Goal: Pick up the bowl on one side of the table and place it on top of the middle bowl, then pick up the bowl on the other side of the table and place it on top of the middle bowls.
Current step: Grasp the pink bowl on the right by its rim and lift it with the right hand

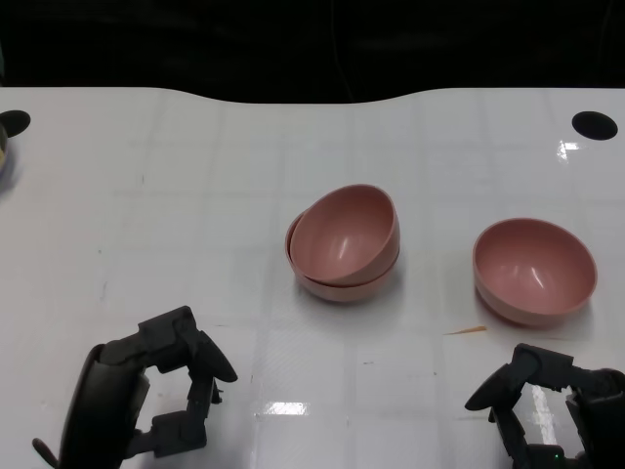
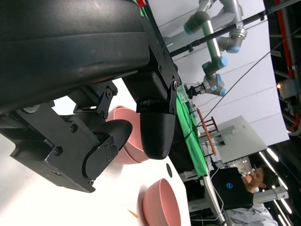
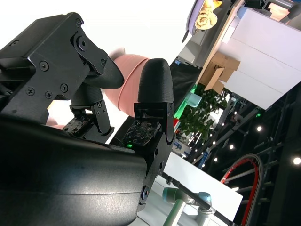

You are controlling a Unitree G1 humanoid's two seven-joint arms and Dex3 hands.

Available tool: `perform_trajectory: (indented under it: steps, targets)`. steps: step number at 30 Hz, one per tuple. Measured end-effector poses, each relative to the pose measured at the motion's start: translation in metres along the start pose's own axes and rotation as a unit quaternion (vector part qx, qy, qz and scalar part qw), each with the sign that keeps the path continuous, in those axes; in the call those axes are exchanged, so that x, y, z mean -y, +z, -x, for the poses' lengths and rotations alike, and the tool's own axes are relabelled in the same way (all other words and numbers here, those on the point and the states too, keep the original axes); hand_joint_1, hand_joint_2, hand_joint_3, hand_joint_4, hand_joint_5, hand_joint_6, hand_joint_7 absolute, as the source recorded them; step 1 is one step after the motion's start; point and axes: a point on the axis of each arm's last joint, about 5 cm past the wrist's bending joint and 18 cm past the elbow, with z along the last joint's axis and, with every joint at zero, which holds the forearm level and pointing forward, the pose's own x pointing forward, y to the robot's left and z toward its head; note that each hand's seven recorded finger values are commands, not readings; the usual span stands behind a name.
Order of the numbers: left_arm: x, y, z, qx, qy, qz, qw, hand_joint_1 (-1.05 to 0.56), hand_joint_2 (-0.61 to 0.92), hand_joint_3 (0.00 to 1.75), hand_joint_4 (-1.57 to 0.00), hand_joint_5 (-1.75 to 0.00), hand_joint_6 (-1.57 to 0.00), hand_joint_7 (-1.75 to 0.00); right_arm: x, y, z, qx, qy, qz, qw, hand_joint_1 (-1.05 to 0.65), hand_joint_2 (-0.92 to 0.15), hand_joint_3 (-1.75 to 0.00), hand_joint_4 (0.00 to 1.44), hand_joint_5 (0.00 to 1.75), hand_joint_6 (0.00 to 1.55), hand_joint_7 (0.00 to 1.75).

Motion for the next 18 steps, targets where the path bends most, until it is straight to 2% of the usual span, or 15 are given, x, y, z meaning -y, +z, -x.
perform_trajectory:
  steps: [5,16,17,18]
  targets:
    - [0.002,-0.003,0.001,-0.018,0.000,0.009,1.000,-0.04,0.41,1.39,-0.94,-1.75,-0.77,-1.71,0.004,0.000,0.000,-0.001,-0.008,0.006,1.000,0.07,-0.36,-1.33,0.80,1.48,0.83,1.12]
    - [0.006,-0.005,0.000,-0.029,-0.004,0.034,0.999,-0.07,0.39,1.42,-0.95,-1.75,-0.76,-1.72,0.007,-0.001,-0.001,0.002,-0.016,0.011,1.000,0.04,-0.43,-1.20,0.79,1.49,0.84,1.07]
    - [0.005,-0.005,0.000,-0.030,-0.004,0.034,0.999,-0.07,0.38,1.44,-0.94,-1.75,-0.76,-1.72,0.008,0.000,-0.002,0.001,-0.011,0.017,1.000,-0.05,-0.57,-0.86,0.67,1.20,0.71,0.83]
    - [0.006,-0.005,0.000,-0.032,-0.004,0.036,0.999,-0.08,0.37,1.45,-0.93,-1.75,-0.76,-1.72,0.011,0.003,-0.003,0.001,0.006,0.034,0.999,-0.08,-0.68,-0.63,0.65,1.06,0.70,0.67]
